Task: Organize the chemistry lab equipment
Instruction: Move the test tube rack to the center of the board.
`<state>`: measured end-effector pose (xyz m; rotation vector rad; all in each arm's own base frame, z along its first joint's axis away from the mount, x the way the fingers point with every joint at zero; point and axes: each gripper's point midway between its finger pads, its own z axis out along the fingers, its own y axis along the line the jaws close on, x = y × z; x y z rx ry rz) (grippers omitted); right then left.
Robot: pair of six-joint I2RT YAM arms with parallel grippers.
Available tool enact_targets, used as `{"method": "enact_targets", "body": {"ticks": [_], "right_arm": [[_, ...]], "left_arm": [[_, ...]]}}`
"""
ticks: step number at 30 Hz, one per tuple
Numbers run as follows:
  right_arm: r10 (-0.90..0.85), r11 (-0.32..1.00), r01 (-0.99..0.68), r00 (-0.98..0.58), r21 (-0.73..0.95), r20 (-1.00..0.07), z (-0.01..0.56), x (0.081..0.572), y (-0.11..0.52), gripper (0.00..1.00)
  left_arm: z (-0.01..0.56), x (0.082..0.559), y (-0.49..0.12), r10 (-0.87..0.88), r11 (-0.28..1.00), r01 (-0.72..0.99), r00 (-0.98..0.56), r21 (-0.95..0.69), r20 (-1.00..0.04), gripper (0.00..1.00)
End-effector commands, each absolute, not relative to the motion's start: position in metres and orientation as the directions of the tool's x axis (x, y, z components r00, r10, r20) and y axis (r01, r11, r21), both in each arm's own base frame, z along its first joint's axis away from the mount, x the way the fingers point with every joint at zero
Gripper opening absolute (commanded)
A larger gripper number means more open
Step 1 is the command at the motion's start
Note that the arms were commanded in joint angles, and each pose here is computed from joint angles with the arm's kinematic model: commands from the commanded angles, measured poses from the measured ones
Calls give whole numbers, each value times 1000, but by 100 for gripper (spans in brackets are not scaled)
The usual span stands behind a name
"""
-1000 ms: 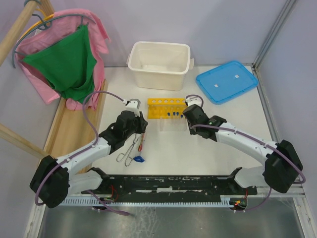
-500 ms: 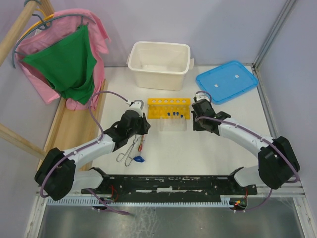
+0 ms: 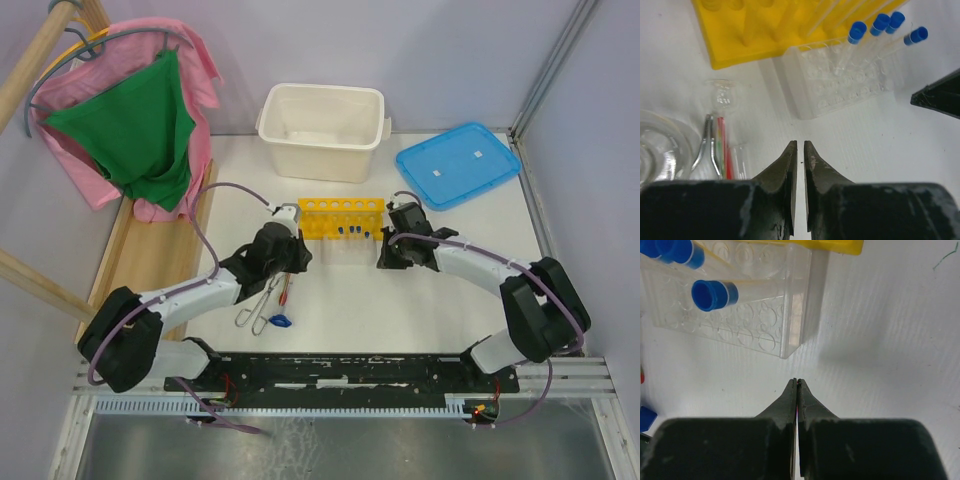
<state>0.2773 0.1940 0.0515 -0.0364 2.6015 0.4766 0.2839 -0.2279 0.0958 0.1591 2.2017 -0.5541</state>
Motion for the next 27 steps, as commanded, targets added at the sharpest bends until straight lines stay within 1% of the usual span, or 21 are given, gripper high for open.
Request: {"method": "enact_targets", "body": {"ticks": [1, 8, 19, 22, 25, 27], "right_arm": [[84, 918, -118, -876, 379, -476, 45, 287, 209, 1], [78, 933, -102, -879, 346, -470, 35, 300, 209, 1], [45, 967, -85, -870, 240, -490, 40, 303, 189, 1], [39, 975, -80, -855, 207, -516, 49, 307, 181, 1], [29, 974, -91, -860, 209, -509, 53, 307, 182, 1], [36, 965, -98, -869, 243, -494, 53, 304, 188, 1]], "left_arm": [[104, 277, -265, -94, 846, 357, -633, -397, -769, 16], [73, 258, -293, -45, 830, 387, -672, -403, -739, 16], [66, 260, -298, -10, 833, 402, -676, -380, -737, 16], [69, 261, -299, -11, 831, 408, -668, -378, -744, 16], [65, 261, -300, -1, 832, 410, -672, -374, -740, 16], [61, 261, -301, 4, 832, 411, -678, -374, -735, 17]]}}
